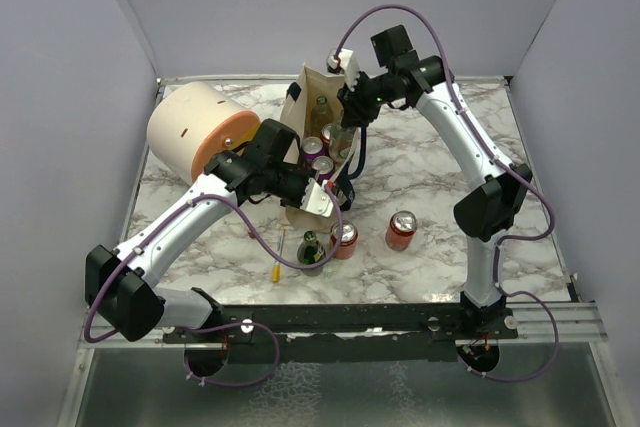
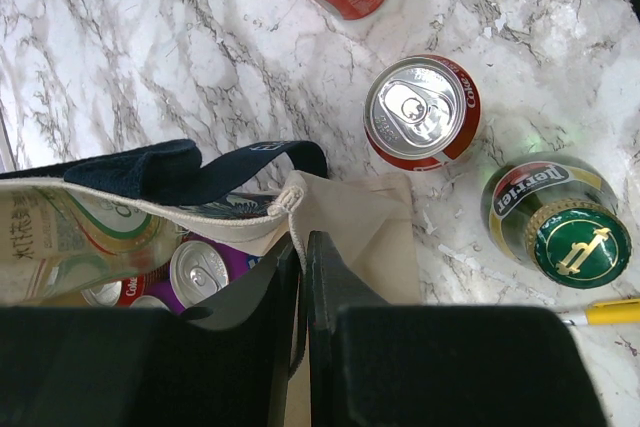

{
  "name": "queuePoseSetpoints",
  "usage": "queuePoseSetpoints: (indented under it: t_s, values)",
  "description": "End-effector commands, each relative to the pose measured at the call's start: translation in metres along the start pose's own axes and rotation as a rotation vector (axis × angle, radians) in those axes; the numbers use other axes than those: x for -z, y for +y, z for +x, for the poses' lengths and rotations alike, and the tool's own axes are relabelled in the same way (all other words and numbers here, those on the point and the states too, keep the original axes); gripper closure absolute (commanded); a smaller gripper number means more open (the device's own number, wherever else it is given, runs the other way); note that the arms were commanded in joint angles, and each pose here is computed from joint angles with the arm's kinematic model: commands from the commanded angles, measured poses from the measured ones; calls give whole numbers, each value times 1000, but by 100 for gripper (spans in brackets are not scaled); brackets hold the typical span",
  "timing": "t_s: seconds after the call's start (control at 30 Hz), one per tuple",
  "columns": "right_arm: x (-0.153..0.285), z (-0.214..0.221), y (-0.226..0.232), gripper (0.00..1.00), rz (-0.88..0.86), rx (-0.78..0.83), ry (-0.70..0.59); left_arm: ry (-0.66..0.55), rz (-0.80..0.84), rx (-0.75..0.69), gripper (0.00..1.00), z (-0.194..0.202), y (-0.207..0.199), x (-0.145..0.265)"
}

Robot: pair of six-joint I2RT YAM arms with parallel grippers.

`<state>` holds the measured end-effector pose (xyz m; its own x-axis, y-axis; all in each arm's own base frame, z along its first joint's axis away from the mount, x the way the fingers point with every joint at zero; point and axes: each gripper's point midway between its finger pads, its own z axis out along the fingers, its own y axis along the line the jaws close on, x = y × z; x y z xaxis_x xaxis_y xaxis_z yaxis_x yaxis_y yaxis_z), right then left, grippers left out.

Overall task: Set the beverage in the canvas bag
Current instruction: Place the drink in the canvas bag.

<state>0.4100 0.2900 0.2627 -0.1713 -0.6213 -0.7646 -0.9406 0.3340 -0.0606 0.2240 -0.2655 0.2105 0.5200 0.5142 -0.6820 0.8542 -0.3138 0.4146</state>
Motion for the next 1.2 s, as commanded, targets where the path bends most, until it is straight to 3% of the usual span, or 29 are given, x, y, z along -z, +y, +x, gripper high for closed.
queuePoseSetpoints:
  t_s: [0.0, 0.93, 1.03, 1.17]
  values:
    - [10, -24, -1, 99, -7, 62, -93, 44, 14, 36, 89, 11, -3, 1]
    - [-35, 8, -4, 99, -81, 11, -30, -4, -29, 86, 91, -1, 15, 5]
    - [-38, 7, -4, 99, -89, 13, -33, -10, -33, 103, 85, -3, 15, 6]
    - [-35, 3, -3, 99, -94, 17, -45, -16, -62, 137, 66, -9, 22, 10]
